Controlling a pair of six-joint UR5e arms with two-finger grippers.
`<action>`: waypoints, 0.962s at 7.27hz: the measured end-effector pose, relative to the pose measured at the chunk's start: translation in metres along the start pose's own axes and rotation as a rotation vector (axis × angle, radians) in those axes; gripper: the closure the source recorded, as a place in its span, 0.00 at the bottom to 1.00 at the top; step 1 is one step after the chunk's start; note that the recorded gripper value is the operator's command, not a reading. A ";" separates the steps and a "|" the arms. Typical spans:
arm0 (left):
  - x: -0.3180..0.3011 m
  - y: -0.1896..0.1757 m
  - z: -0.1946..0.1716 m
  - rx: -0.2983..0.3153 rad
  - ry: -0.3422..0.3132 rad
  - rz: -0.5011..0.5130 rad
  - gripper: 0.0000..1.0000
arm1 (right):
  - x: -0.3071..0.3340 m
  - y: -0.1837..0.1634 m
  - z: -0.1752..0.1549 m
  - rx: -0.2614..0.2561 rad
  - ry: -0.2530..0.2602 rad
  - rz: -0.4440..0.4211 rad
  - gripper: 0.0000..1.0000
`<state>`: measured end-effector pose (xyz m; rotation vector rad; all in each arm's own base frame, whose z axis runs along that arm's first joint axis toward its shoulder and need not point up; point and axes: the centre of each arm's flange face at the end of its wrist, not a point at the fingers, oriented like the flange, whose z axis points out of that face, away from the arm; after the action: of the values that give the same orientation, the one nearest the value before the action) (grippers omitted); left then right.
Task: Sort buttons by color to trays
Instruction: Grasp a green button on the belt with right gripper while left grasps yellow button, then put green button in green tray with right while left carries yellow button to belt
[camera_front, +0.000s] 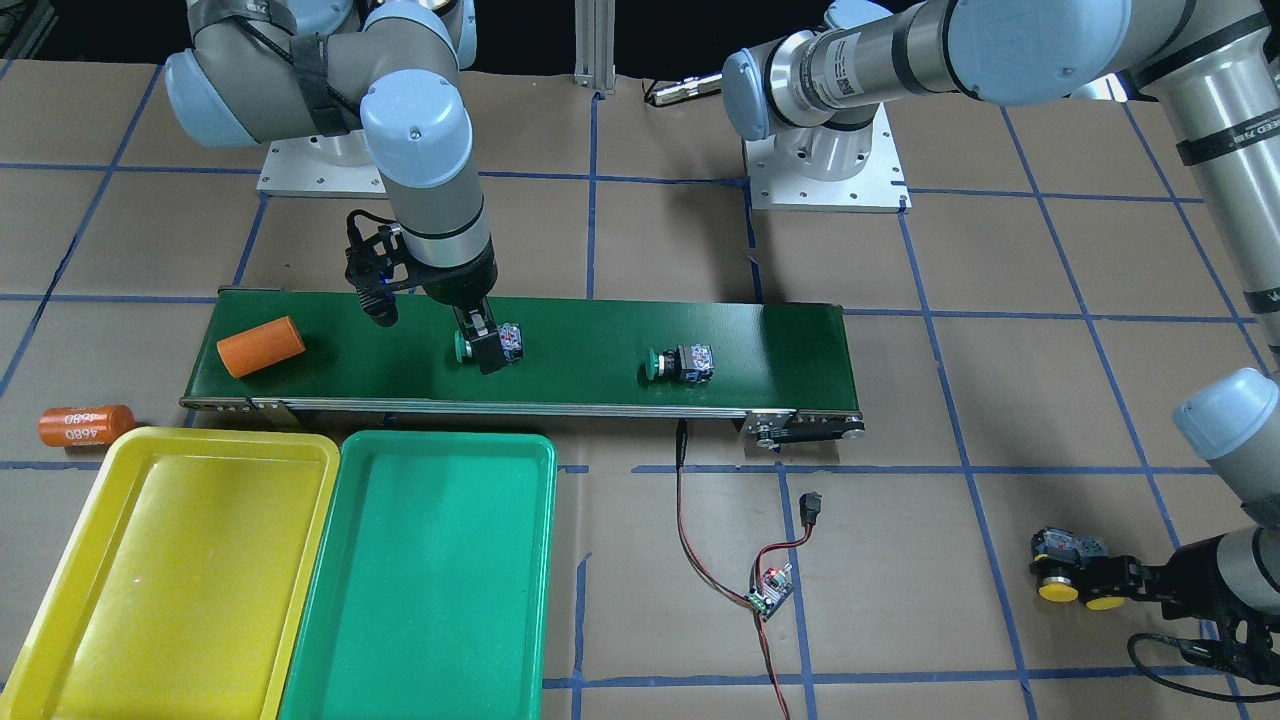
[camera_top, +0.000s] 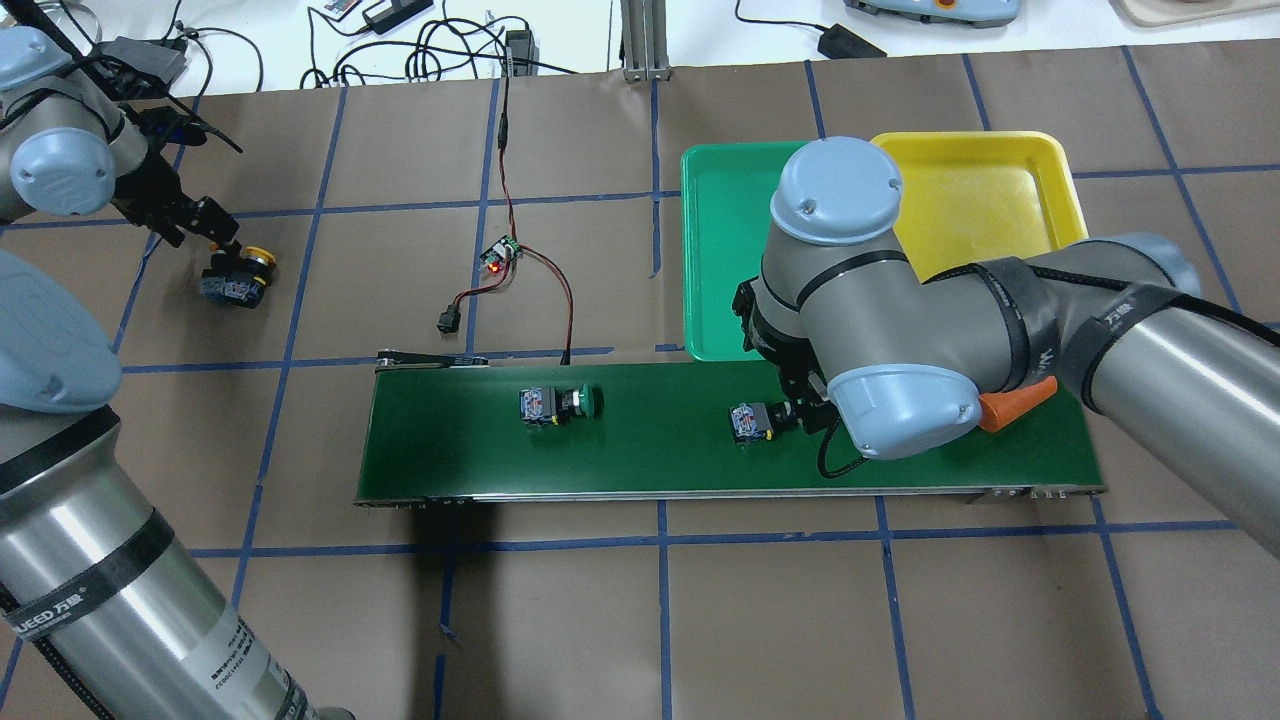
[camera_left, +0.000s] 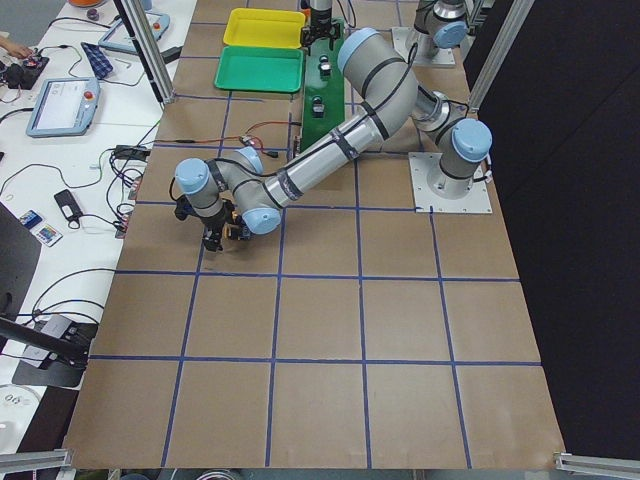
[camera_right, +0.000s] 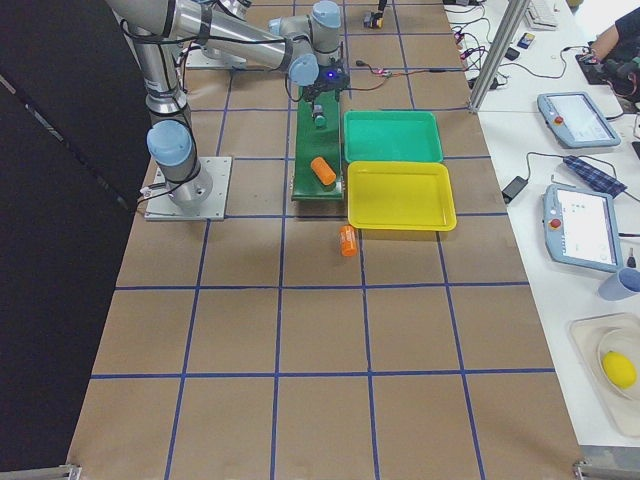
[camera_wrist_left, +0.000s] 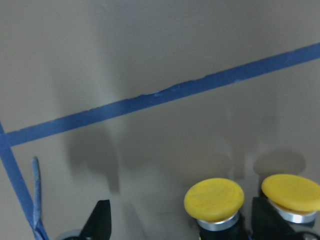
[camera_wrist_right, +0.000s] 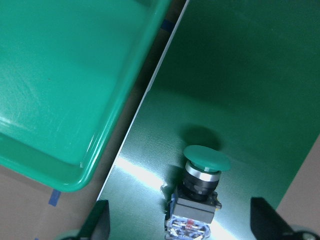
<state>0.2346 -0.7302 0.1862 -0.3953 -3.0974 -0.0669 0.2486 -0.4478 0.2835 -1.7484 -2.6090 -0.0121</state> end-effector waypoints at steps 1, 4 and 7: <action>0.000 0.001 0.002 -0.002 0.005 -0.006 0.47 | -0.002 0.000 0.009 -0.003 0.018 0.022 0.00; -0.001 0.006 0.004 -0.011 0.020 -0.014 1.00 | -0.004 -0.002 0.034 -0.010 0.086 0.061 0.58; -0.001 0.009 -0.009 -0.010 0.014 -0.015 1.00 | 0.002 -0.012 0.041 -0.029 0.138 0.077 1.00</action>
<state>0.2385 -0.7219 0.1958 -0.3706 -3.0878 -0.0856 0.2369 -0.4503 0.2427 -1.7868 -2.4563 -0.1660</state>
